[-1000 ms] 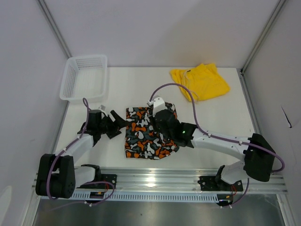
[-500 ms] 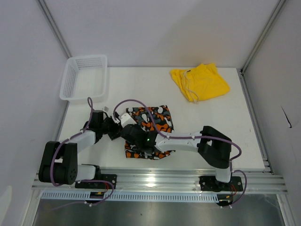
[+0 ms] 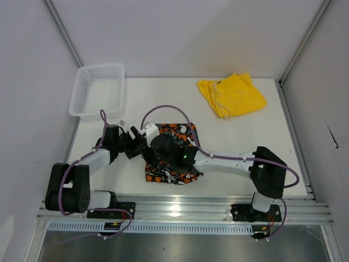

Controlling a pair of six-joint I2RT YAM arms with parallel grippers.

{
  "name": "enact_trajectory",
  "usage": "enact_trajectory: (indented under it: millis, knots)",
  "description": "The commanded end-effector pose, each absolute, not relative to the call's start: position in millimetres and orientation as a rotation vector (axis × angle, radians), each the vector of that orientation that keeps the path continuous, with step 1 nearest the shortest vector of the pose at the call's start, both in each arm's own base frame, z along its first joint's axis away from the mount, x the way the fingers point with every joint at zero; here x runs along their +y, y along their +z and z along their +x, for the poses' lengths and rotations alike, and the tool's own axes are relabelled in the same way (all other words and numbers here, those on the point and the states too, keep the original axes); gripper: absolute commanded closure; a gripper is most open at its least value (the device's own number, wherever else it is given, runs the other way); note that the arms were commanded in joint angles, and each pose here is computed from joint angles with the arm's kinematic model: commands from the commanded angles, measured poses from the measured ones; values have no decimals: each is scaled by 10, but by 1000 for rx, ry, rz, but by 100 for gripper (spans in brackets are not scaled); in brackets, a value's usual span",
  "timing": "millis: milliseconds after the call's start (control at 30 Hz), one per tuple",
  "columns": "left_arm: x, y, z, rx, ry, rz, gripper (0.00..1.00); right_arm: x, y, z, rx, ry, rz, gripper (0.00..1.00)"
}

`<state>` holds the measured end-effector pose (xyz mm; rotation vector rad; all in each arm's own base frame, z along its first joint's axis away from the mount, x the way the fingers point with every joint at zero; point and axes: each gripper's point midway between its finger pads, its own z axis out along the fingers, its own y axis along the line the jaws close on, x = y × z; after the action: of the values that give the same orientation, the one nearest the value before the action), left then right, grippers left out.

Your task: Fold and stack the shorts

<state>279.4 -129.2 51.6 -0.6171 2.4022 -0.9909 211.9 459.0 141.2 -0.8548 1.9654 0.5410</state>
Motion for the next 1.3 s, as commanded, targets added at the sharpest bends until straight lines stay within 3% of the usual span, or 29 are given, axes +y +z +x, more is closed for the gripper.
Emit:
enact_trajectory:
  millis: [0, 100, 133, 267, 367, 867, 1267]
  knots:
    - [-1283, 689, 2915, 2361, -1006, -555, 14, 4664, 2068, 2104, 1871, 913, -743, 40]
    - [-1260, 757, 2937, 2344, -993, -547, 14, 4503, 2070, 2290, 1914, 1038, -644, 52]
    - [-1250, 773, 2912, 2349, -988, -552, 14, 4428, 2037, 2411, 1942, 1047, -599, 65]
    - [-1233, 926, 2943, 2315, -987, -547, 14, 4314, 1771, 2636, 2046, 1060, -531, 92]
    - [-1205, 1037, 2982, 2290, -971, -541, 17, 4292, 1565, 2730, 2101, 1100, -493, 100]
    - [-1208, 1269, 3076, 2245, -966, -468, 33, 4448, 961, 3069, 2201, 1275, -361, 100]
    - [-1314, 1159, 2997, 2247, -961, -403, 42, 4378, 588, 3546, 2211, 1429, 39, 100]
